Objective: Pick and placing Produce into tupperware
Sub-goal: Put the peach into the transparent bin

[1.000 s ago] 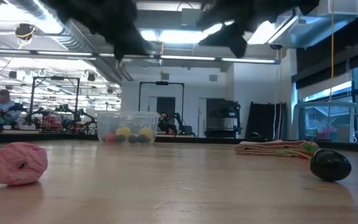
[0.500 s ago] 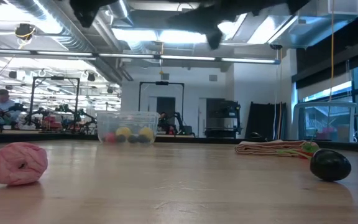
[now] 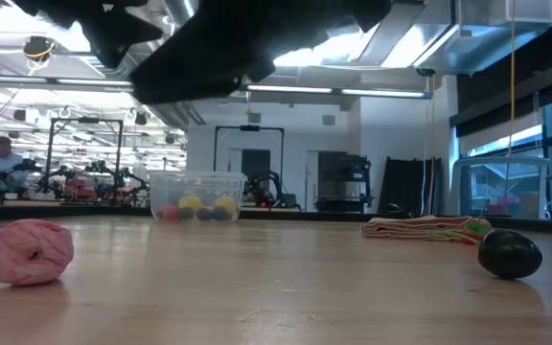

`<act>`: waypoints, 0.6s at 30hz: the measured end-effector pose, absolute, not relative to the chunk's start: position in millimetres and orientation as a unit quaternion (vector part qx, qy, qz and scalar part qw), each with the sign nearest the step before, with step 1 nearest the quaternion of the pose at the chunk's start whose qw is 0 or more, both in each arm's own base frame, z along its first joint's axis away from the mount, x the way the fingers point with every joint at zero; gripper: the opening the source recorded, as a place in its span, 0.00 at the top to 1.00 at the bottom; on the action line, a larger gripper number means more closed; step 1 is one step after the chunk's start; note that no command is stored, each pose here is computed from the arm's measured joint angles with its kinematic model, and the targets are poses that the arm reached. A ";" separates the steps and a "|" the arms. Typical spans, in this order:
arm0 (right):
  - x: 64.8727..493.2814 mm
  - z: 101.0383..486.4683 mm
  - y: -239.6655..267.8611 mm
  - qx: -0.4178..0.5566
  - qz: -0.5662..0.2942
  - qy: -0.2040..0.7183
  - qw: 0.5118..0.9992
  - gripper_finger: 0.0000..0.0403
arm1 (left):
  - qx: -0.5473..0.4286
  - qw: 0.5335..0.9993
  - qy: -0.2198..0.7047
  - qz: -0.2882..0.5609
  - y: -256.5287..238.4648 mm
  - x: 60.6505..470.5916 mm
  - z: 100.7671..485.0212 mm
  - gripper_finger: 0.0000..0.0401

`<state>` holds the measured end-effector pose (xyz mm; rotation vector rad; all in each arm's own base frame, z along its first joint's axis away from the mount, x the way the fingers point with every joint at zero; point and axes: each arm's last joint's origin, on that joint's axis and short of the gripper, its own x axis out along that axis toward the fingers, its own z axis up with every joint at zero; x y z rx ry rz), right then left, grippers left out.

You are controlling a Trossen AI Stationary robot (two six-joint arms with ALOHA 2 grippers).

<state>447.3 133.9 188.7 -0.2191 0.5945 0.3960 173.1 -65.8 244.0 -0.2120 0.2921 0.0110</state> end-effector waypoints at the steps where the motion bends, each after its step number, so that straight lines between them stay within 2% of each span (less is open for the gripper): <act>1: 448.6 183.6 139.8 -0.118 0.206 0.295 0.925 0.48 | -0.107 0.983 0.147 0.006 -65.7 172.8 242.2 0.52; 8: 459.9 154.6 175.2 -0.166 0.255 0.290 0.907 0.48 | -0.134 0.978 0.160 0.014 -65.0 171.1 232.1 0.53; 18: 471.1 124.7 186.0 -0.120 0.290 0.300 0.901 0.48 | -0.148 0.976 0.162 0.015 -64.9 170.8 230.0 0.52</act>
